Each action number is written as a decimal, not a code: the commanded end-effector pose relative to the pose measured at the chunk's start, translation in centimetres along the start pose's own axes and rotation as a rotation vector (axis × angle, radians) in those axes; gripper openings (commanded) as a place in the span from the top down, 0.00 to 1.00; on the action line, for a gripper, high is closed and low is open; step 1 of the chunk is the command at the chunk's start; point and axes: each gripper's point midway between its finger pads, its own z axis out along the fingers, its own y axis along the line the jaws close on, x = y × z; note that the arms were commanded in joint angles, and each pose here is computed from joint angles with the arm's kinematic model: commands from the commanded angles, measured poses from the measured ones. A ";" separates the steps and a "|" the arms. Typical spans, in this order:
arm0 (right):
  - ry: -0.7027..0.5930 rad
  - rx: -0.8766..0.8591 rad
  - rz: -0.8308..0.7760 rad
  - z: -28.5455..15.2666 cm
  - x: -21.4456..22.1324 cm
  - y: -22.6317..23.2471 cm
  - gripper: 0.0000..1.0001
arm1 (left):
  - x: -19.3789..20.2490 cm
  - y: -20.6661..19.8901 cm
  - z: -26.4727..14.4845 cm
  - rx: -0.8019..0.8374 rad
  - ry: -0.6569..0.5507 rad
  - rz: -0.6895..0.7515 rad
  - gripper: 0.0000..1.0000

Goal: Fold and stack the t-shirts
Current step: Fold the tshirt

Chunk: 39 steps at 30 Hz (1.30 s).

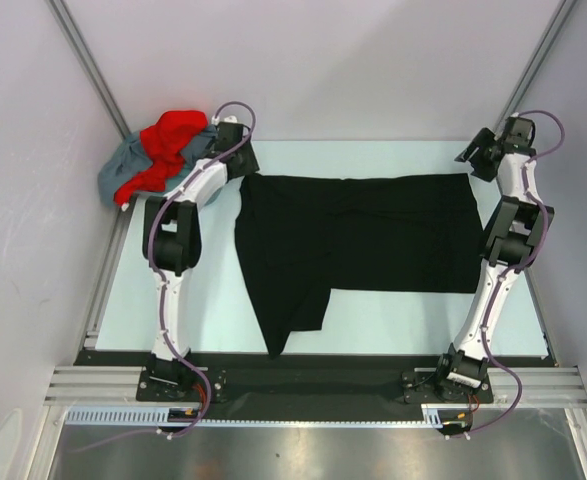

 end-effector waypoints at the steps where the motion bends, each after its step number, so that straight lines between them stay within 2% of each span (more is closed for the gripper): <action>1: -0.023 -0.017 -0.064 0.1 -1.3 -0.2 0.31 | -2.3 0.1 1.3 0.037 -0.053 -0.088 0.48; 9: -0.019 -0.013 -0.070 1.4 -1.5 -2.6 0.41 | -2.1 -0.6 2.9 0.077 -0.056 -0.124 0.51; 12: 0.000 -0.016 -0.062 2.1 -0.9 -3.3 0.41 | -1.9 -0.7 3.2 0.085 -0.055 -0.125 0.51; 22: 0.039 0.010 -0.054 3.3 0.2 -5.1 0.37 | -0.8 -0.9 4.3 0.097 -0.036 -0.159 0.52; 31: 0.059 -0.026 -0.085 4.4 0.9 -5.0 0.36 | -1.1 -0.2 4.2 0.062 -0.056 -0.150 0.61; 37: 0.068 -0.043 -0.078 5.1 1.4 -4.8 0.44 | -1.5 0.6 4.0 0.022 -0.079 -0.140 0.65; 39: 0.073 -0.039 -0.080 5.6 1.8 -4.9 0.53 | -1.7 0.7 4.1 0.017 -0.088 -0.138 0.67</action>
